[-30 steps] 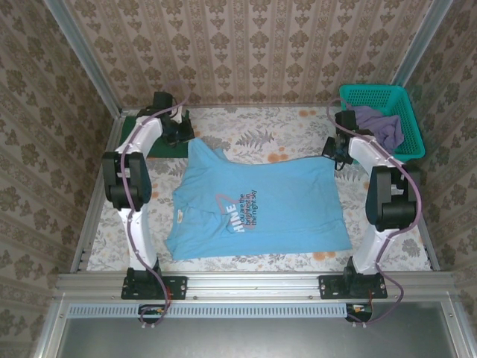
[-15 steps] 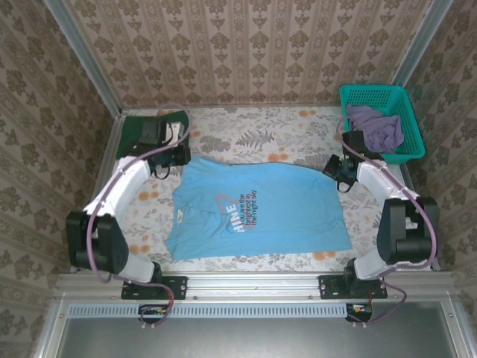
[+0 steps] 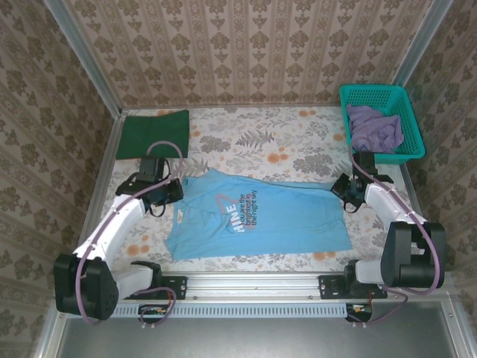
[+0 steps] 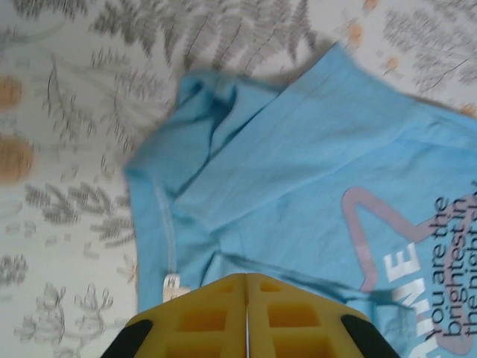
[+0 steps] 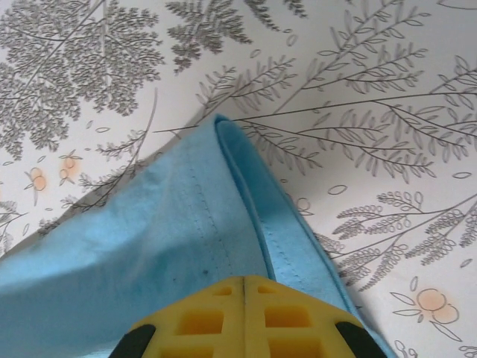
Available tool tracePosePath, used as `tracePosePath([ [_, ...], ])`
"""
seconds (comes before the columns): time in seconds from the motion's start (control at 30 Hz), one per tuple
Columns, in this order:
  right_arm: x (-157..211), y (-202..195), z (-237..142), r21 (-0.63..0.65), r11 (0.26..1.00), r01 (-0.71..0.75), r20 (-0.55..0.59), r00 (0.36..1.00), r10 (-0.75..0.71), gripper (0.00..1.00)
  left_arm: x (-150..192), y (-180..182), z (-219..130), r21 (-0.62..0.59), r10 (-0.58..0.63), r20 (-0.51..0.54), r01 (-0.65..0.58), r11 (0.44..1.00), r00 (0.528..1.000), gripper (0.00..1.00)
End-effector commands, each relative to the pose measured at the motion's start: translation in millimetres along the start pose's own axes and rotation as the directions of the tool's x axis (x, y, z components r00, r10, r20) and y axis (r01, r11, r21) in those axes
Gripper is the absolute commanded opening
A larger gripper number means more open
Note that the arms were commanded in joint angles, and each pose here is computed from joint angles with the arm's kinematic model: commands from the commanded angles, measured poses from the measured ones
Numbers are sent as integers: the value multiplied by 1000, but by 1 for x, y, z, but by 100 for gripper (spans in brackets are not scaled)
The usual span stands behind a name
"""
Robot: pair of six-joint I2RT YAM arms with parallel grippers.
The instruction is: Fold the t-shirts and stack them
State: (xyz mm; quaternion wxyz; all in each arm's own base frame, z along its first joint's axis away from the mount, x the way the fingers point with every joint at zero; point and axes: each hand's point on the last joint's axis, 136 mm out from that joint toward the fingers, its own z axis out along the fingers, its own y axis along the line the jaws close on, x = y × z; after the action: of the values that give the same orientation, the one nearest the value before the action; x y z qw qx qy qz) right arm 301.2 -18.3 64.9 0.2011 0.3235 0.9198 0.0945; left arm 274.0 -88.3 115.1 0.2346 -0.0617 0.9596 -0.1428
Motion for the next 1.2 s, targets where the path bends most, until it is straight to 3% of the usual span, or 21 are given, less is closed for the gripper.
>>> tracePosePath([
  [0.0,-2,3,-3,-27,999,-18,11,1000,18,0,6,9,2,-25,-142,-33,141,990,989,25],
  [0.1,2,3,0,-33,999,-19,-2,1000,19,0,6,5,8,-3,-267,-116,268,963,957,27],
  [0.2,5,2,1,-39,999,-16,-7,1000,15,0,0,-3,14,-22,-372,-203,375,927,906,37],
  [0.37,9,2,3,-49,999,-11,-11,1000,10,0,-16,-18,32,-105,-476,-318,469,877,820,37],
  [0.47,10,3,3,-61,998,-13,-12,1000,12,0,-17,-5,38,-209,-569,-300,529,822,766,47],
  [0.53,10,5,2,-71,997,-17,-11,1000,16,0,-12,6,41,-256,-651,-275,599,759,707,47],
  [0.63,10,7,1,-88,996,-19,-1,1000,19,0,-7,16,45,-269,-737,-236,687,676,633,44],
  [0.8,10,8,-1,-96,995,-9,6,1000,10,0,-7,21,56,-272,-811,-186,764,585,555,35],
  [1.17,9,12,-1,-109,994,8,6,1000,-7,0,-2,33,84,-304,-867,-161,812,499,472,33],
])
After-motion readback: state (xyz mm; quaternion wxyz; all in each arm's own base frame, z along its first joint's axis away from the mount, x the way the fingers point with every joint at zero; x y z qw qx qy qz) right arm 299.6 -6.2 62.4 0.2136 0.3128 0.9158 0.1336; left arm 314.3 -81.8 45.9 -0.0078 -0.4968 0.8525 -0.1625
